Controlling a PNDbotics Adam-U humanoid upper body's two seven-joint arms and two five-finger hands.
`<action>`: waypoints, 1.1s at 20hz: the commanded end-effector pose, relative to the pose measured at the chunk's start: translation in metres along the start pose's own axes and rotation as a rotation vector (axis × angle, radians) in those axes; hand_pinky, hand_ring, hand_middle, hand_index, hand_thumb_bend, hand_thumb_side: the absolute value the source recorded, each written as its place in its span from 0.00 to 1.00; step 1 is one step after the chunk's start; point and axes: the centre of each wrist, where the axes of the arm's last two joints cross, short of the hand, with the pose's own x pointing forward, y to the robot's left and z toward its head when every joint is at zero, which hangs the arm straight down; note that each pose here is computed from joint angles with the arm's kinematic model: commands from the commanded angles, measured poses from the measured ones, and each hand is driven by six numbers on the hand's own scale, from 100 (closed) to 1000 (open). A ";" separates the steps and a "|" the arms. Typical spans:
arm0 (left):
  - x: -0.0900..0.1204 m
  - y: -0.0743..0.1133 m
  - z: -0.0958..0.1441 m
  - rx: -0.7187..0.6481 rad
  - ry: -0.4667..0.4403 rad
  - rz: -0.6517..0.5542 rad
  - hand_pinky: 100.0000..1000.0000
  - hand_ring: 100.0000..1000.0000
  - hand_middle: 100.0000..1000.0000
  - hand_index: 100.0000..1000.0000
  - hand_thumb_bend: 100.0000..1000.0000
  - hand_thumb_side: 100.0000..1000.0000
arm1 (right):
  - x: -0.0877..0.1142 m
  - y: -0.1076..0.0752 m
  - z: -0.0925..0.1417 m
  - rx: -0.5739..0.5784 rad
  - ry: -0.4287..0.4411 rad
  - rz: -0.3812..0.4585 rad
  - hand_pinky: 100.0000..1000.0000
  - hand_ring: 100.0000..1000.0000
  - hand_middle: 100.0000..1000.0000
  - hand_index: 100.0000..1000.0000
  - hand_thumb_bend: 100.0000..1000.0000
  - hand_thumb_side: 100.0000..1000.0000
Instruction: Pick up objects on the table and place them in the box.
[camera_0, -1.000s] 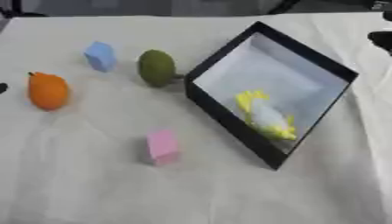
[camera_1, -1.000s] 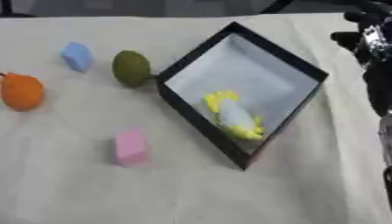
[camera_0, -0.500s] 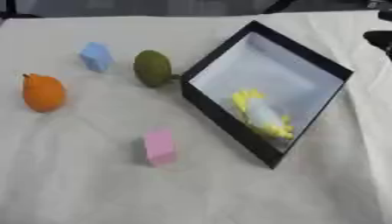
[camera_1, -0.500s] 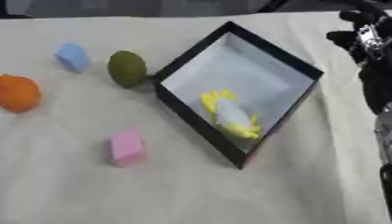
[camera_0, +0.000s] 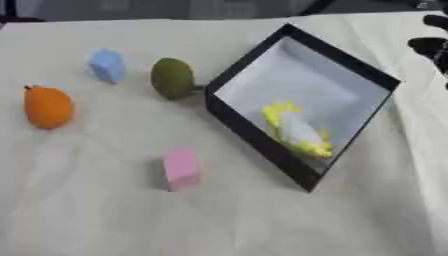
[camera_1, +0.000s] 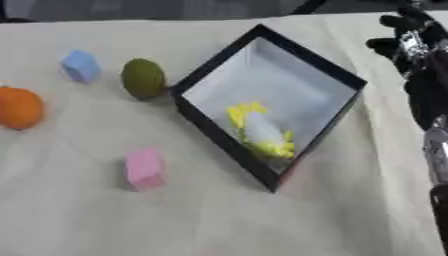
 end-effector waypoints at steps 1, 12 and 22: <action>-0.010 0.027 -0.012 -0.068 0.083 -0.157 0.84 0.83 0.82 0.89 0.29 0.52 | 0.007 -0.004 -0.003 0.021 -0.015 0.033 0.88 0.69 0.80 0.90 0.00 0.52; -0.043 0.051 -0.038 -0.331 0.206 -0.246 0.86 0.86 0.83 0.88 0.53 0.26 | 0.006 -0.004 -0.003 0.033 -0.008 0.034 0.88 0.69 0.80 0.90 0.00 0.52; -0.059 0.048 -0.059 -0.479 0.305 -0.411 0.85 0.85 0.83 0.88 0.67 0.27 | 0.006 -0.002 -0.005 0.054 -0.006 0.034 0.88 0.69 0.80 0.90 0.00 0.52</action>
